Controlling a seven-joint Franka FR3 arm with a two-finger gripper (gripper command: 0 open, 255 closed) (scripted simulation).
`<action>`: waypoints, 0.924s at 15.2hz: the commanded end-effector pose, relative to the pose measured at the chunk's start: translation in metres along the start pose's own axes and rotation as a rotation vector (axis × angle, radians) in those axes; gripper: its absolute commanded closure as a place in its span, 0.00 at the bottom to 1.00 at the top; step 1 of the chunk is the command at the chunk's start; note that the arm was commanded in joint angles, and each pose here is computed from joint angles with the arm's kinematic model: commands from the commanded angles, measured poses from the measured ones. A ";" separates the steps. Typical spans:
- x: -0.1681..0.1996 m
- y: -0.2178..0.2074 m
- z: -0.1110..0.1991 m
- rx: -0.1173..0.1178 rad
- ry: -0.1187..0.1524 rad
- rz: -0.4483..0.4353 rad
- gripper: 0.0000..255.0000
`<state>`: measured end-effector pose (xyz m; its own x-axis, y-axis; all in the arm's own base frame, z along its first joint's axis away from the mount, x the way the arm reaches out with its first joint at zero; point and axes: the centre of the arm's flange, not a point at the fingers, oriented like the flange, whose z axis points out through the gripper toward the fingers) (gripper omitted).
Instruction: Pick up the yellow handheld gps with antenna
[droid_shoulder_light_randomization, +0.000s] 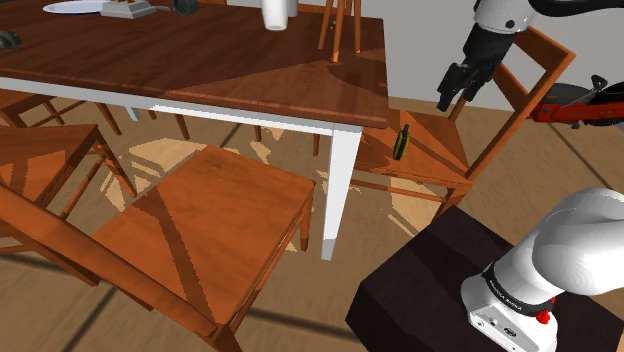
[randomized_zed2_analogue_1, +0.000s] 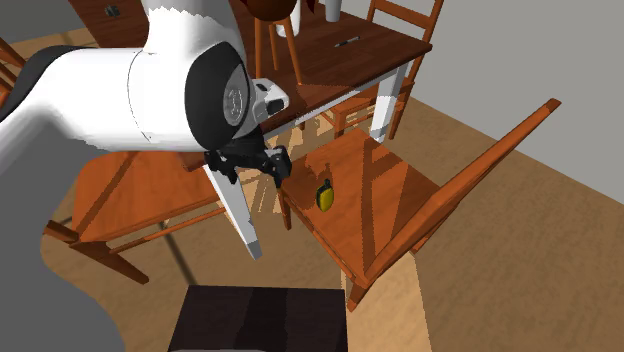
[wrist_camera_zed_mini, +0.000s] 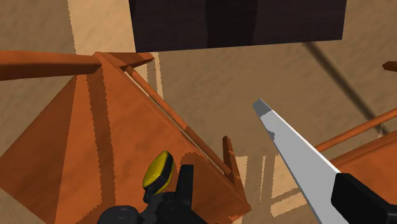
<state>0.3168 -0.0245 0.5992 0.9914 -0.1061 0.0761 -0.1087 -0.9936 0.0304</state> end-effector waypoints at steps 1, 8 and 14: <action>0.000 0.000 0.000 0.000 0.000 0.000 0.00; 0.030 0.013 0.080 -0.064 0.074 0.089 0.00; 0.058 0.030 0.147 -0.118 0.138 0.165 0.00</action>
<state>0.3747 -0.0636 0.4700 0.9473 -0.2428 0.2091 -0.2707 -0.9555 0.1170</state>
